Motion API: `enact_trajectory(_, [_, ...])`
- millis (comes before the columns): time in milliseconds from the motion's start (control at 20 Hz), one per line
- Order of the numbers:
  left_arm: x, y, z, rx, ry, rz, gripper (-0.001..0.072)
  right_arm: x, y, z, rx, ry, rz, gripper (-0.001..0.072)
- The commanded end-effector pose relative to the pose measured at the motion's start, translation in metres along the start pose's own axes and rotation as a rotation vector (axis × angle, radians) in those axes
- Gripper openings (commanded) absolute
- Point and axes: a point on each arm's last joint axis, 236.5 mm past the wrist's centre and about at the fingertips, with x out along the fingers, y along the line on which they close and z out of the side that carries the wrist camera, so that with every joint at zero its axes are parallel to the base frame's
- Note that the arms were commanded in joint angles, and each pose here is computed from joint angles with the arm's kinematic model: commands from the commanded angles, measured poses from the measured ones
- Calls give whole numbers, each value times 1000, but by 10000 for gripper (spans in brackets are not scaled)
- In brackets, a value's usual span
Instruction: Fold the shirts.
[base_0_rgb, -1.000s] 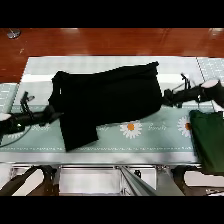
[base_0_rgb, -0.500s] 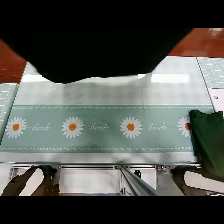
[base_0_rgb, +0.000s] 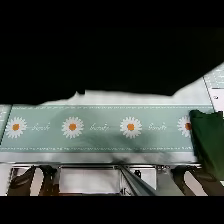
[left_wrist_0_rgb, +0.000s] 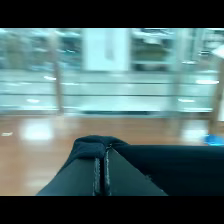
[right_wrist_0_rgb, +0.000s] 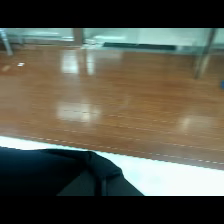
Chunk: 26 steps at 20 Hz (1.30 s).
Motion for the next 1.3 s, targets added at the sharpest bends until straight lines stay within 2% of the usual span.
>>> enact_trajectory(0, [-44, 24, -19, 64, 82, 171, 24, -39, -5, -6, -1, -18, -84, 26])
enact_trajectory(150, [-35, 35, -41, 40, 151, 195, 24, -29, -2, -19, 15, 35, -57, 27])
enact_trajectory(300, [1, 50, -93, -31, 294, 185, 24, 9, -12, -58, 64, 170, -41, 27])
enact_trajectory(550, [98, 43, -220, -231, 565, 12, 24, 113, -10, -159, 175, 455, 122, 26])
enact_trajectory(750, [179, 29, -314, -288, 728, -56, 24, 222, -21, -248, 166, 626, 108, 26])
enact_trajectory(1000, [257, 24, -413, -413, 828, -7, 24, 353, -59, -308, 293, 624, 24, 26])
enact_trajectory(1250, [288, 11, -494, -531, 905, 60, 25, 429, -72, -338, 401, 638, 21, 26])
